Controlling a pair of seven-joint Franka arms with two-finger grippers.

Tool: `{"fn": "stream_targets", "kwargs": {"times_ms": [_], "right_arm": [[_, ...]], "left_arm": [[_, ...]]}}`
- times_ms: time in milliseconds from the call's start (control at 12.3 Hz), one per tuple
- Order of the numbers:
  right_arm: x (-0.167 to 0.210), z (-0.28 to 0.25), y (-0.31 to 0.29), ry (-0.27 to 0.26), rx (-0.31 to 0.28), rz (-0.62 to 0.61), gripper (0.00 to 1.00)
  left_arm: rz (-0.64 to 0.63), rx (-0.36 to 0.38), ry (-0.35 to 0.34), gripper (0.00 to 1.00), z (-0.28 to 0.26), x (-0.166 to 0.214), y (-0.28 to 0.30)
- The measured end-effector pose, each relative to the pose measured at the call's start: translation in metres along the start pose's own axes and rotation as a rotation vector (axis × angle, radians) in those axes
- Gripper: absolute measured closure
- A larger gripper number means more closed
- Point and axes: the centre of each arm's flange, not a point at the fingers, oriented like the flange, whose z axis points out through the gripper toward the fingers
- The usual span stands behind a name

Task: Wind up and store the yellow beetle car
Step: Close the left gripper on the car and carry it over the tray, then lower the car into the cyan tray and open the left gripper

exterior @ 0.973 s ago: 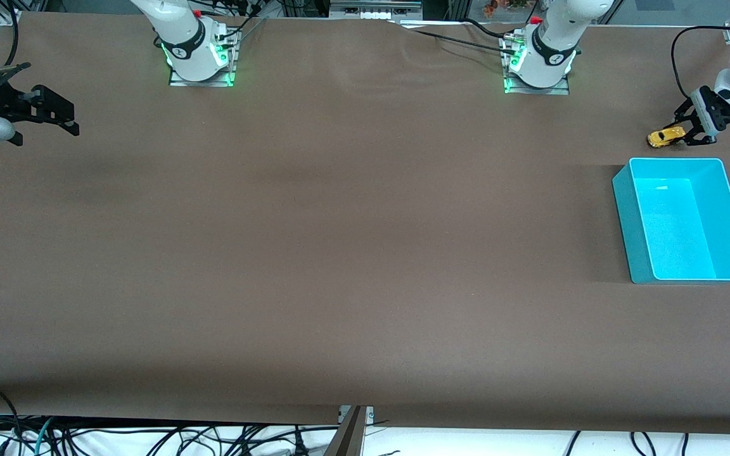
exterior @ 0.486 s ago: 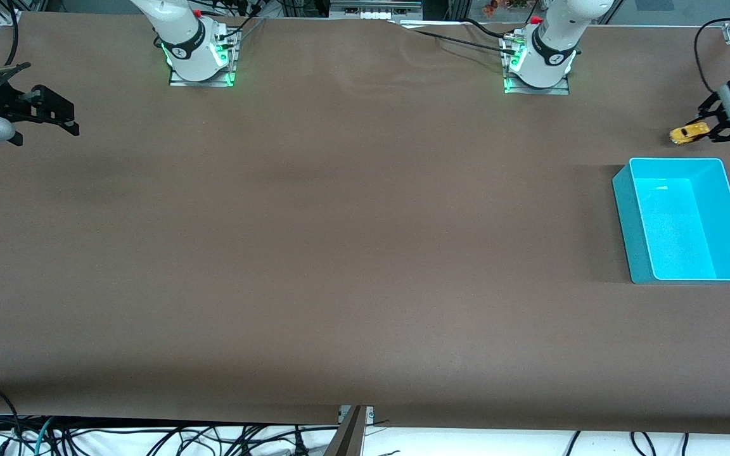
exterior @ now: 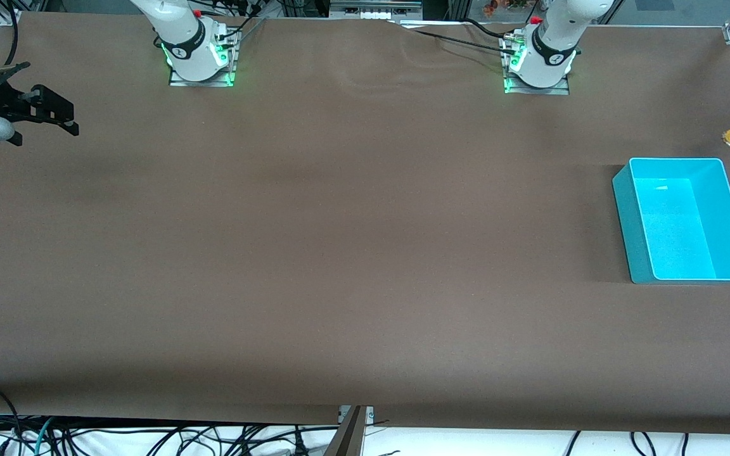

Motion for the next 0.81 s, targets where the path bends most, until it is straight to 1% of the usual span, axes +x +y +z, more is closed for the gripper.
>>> {"fn": "stream_targets", "kwargs": {"times_ms": [81,243,324,486,568,649,811], "right_arm": [[0.0,-0.001,0.0,0.001,0.0,0.0,0.0],[0.0,-0.002,0.0,0.004,-0.001,-0.001,0.0],[0.0,-0.003,0.0,0.006,-0.001,-0.001,0.0],[0.0,-0.003,0.0,0.007,-0.001,-0.001,0.0],[0.0,-0.003,0.0,0.006,-0.001,-0.002,0.0],[0.001,-0.003,0.0,0.006,-0.001,-0.002,0.0],[0.002,-0.001,0.001,0.003,0.0,-0.002,0.0]], "left_arm": [[0.017,-0.007,-0.025,0.56,-0.02,0.025,-0.021],[0.043,-0.012,-0.071,0.56,-0.054,0.09,-0.06],[0.039,-0.013,-0.086,0.56,-0.061,0.122,-0.075],[0.003,-0.034,-0.085,0.56,-0.05,0.165,-0.092],[-0.009,-0.057,-0.067,0.56,-0.033,0.177,-0.1],[-0.011,-0.081,-0.04,0.56,-0.009,0.179,-0.108],[-0.002,-0.122,-0.003,0.56,0.051,0.163,-0.12]]}}
